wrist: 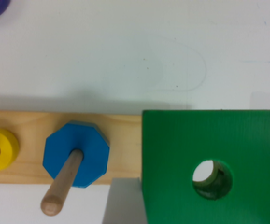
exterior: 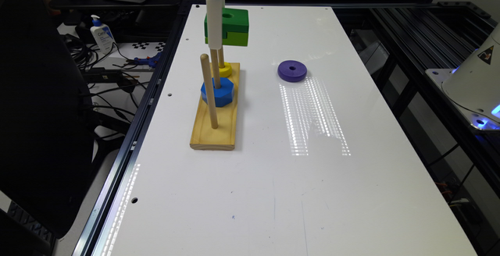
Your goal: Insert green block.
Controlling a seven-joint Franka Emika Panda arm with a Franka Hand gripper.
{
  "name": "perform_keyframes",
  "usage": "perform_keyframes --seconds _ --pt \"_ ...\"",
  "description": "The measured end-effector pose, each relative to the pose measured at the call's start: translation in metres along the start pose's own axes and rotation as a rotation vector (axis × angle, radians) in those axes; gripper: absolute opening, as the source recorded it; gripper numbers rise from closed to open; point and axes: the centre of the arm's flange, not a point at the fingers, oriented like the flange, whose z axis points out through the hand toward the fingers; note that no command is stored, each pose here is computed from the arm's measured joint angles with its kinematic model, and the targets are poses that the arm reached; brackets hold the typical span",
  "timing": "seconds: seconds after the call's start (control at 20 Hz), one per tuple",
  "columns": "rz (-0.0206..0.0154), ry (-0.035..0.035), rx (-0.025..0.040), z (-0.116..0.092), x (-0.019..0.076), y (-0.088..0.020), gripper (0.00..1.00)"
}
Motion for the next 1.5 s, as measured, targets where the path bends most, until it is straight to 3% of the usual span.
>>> perform_keyframes --seconds 0.1,0.45,0.65,0.95,1.15,1.5 --pt "-0.0023 -0.0007 0.0038 0.000 -0.0012 -0.006 0.00" --pt "-0.0027 -0.0019 0.0059 0.004 -0.0056 -0.024 0.00" --pt "-0.0026 -0.0082 -0.0018 0.011 -0.0034 -0.025 0.00" --pt "-0.0022 -0.0057 -0.0054 0.013 -0.0001 -0.025 0.00" --pt "-0.0031 -0.0101 -0.0128 0.020 0.0008 -0.025 0.00" --pt "-0.0036 -0.0101 -0.0139 0.021 0.0008 -0.025 0.00"
